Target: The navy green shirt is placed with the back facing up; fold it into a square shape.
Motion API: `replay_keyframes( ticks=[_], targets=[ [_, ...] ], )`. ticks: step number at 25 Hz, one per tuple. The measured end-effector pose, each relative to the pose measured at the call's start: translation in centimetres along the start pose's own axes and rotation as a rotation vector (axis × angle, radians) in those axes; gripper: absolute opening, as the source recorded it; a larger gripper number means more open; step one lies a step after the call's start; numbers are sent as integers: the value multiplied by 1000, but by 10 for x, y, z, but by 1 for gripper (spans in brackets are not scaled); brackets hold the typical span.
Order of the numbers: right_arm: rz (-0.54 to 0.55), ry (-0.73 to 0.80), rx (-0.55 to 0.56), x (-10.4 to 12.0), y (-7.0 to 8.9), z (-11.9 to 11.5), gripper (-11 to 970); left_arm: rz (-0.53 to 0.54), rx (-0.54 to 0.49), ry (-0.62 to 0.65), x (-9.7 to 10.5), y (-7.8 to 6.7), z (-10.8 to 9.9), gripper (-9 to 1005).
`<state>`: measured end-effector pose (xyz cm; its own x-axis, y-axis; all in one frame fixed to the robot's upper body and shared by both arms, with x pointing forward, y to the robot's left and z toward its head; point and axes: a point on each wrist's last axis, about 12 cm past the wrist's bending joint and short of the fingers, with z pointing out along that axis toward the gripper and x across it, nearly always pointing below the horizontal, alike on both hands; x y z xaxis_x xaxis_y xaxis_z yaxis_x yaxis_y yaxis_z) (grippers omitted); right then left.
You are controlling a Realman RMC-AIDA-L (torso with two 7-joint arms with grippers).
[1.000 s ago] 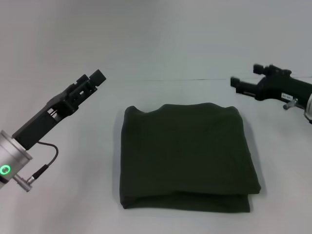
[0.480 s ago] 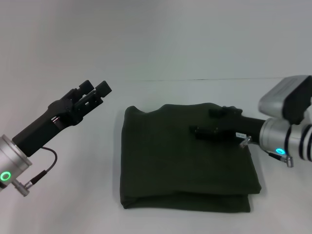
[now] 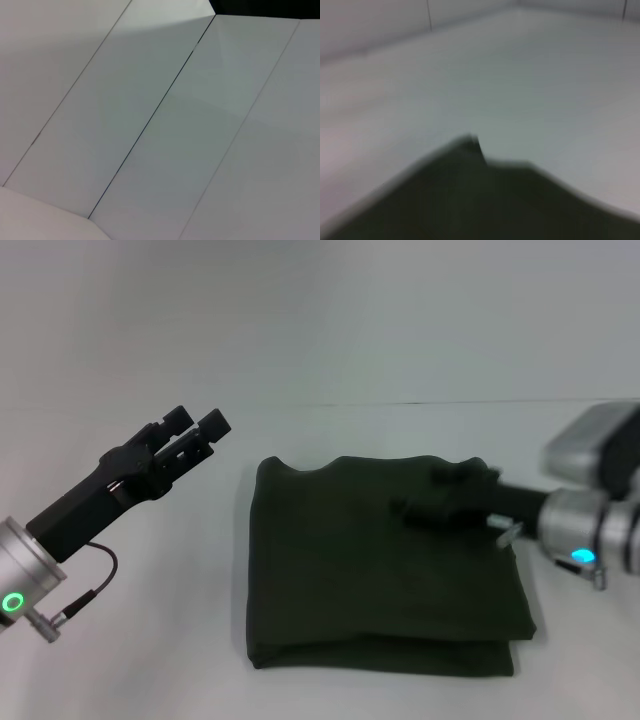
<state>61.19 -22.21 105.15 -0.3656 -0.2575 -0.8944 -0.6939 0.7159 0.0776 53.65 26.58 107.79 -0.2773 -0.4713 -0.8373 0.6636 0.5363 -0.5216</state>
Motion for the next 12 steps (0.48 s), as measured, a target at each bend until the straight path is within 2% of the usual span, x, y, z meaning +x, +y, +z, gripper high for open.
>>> replay_keyframes(
  ticks=[3, 4, 5, 7, 9, 12],
  targets=[
    [65, -199, -35, -10, -8, -31, 886, 47, 10, 10, -3, 0, 1, 890],
    [86, -336, -51, -14, -14, -58, 886, 81, 19, 21, -4, -1, 0, 890],
    [86, -336, -51, -14, -14, -58, 886, 123, 29, 37, -5, -1, 0, 890],
    [88, -446, -67, -11, -18, -89, 886, 205, 49, 76, -7, -2, -2, 890],
    [69, -492, -99, -8, -20, -110, 886, 279, 77, 138, -8, -2, -3, 891],
    [16, -471, -196, -4, -18, -132, 886, 352, 157, 239, -10, -4, -2, 891]
  ],
)
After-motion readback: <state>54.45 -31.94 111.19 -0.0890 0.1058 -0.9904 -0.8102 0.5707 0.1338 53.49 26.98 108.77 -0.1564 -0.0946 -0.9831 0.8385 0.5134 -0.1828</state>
